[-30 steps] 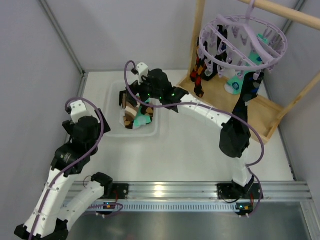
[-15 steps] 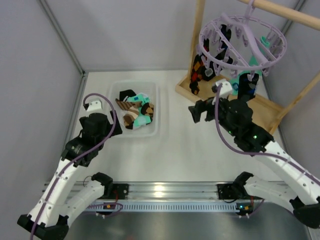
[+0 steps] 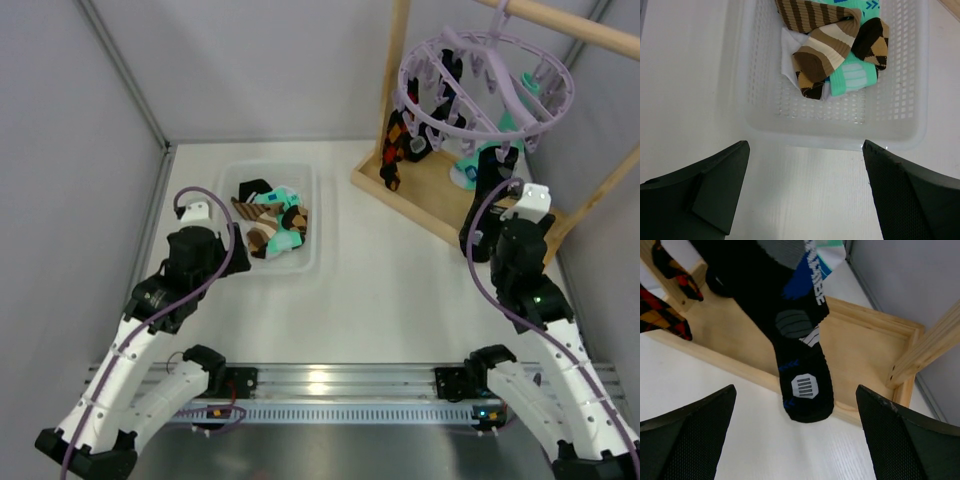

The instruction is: Remove the socks clipped to the hanger

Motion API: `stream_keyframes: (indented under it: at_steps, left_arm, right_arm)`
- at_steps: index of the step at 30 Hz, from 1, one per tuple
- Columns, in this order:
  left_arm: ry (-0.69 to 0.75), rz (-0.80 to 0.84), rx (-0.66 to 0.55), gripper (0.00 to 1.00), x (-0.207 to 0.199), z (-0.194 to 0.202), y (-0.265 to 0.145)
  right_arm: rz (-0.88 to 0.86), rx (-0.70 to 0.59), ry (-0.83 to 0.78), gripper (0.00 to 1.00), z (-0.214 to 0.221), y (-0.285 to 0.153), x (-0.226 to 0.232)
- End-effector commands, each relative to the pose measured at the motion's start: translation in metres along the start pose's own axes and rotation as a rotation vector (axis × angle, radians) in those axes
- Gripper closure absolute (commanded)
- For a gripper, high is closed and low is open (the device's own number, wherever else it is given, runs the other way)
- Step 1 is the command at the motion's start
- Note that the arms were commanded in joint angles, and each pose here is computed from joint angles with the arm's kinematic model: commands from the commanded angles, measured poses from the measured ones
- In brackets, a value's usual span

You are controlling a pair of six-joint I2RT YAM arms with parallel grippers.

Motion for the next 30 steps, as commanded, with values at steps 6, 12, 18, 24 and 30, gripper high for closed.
stream_keyframes:
  at_steps: [6,12,18,24,30]
  left_arm:
    - [0.011,0.071,-0.039,0.02,-0.013,-0.007,-0.001]
    - [0.020,0.106,-0.049,0.02,-0.019,-0.007,-0.005]
    - [0.028,0.138,-0.057,0.02,-0.024,-0.007,-0.009]
    - [0.030,0.163,-0.073,0.02,-0.026,-0.008,-0.014]
    - [0.033,0.175,-0.077,0.02,-0.028,-0.008,-0.015]
  right_arm:
    - [-0.188,-0.181,0.048,0.01,-0.030,0.054,-0.012]
    - [-0.307,-0.283,0.082,0.01,-0.029,0.068,-0.020]
    - [-0.383,-0.388,0.071,0.01,-0.033,0.076,-0.019]
    - [-0.508,-0.429,-0.031,0.02,-0.043,0.092,-0.004]
    - [-0.539,-0.422,-0.123,0.01,-0.053,0.107,-0.001]
Point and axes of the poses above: each gripper's point midway between its finger pads, its own y axis out along the fingers, its own x axis along the line the jaws close on, z = x × y, the point moved 3 cm from there along -y, back along the fingers, and after that the axes turned 3 degrees about y, right-handed, at the moved point
